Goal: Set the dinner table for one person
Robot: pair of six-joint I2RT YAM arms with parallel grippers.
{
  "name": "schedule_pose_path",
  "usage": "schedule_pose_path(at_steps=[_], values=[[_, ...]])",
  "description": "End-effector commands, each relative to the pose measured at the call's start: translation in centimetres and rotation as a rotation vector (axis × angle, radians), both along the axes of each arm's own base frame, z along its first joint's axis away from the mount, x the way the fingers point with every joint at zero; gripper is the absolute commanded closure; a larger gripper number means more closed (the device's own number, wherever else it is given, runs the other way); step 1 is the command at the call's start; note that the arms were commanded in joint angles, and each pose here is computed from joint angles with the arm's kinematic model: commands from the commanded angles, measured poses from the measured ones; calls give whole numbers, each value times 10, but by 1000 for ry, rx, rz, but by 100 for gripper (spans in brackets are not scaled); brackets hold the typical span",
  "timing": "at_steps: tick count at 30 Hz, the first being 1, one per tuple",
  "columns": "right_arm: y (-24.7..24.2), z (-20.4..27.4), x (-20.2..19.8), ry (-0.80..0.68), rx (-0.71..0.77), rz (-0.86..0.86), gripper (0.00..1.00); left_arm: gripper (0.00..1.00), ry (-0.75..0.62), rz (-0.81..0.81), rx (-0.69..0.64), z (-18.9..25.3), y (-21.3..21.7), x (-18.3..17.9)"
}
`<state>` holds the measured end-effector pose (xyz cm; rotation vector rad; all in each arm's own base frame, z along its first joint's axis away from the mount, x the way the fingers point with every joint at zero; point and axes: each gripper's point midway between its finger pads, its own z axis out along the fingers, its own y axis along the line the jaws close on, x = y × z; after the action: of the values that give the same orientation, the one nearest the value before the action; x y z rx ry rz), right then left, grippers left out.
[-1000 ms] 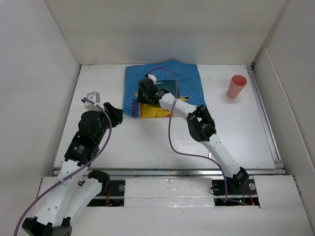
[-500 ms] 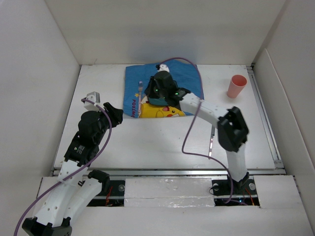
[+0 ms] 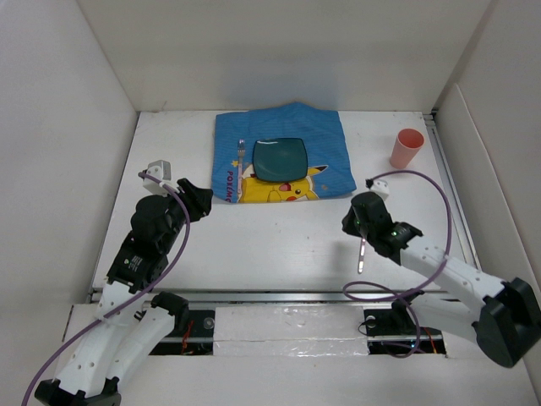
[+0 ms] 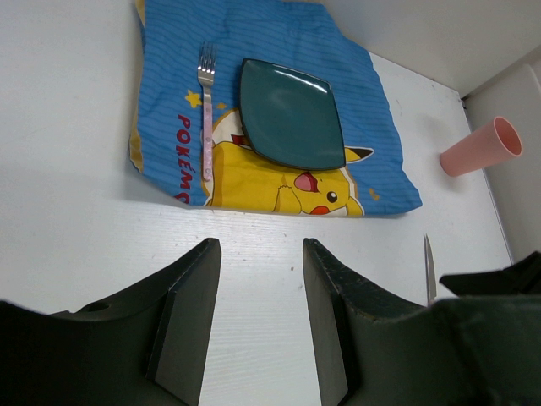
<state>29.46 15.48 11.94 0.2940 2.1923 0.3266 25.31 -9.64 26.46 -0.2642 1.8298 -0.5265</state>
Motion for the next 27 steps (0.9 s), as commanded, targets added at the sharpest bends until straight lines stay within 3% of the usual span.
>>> schedule_pose_path(at_steps=[1, 3, 5, 7, 14, 21, 27], values=[[-32, -6, -31, 40, 19, -117, 79, 59, -91, -21, -23, 31, -3, -3], [-52, -3, -41, 18, 41, -178, 68, 59, -101, -42, -29, 33, -6, -6], [-80, -13, -57, 76, 52, -280, 50, 59, -142, -52, -43, 44, -7, -9], [-79, -15, -59, 86, 70, -271, 44, 59, -164, -48, -44, 54, -5, -9], [-96, -47, -64, 286, 88, -310, 43, 58, -225, -112, -58, 71, -10, -25], [-96, -89, -67, 546, 15, -267, 52, 57, -312, -99, -79, 94, -2, -46], [-92, -90, -66, 584, -8, -243, 56, 57, -312, -122, -79, 93, -5, -50]])
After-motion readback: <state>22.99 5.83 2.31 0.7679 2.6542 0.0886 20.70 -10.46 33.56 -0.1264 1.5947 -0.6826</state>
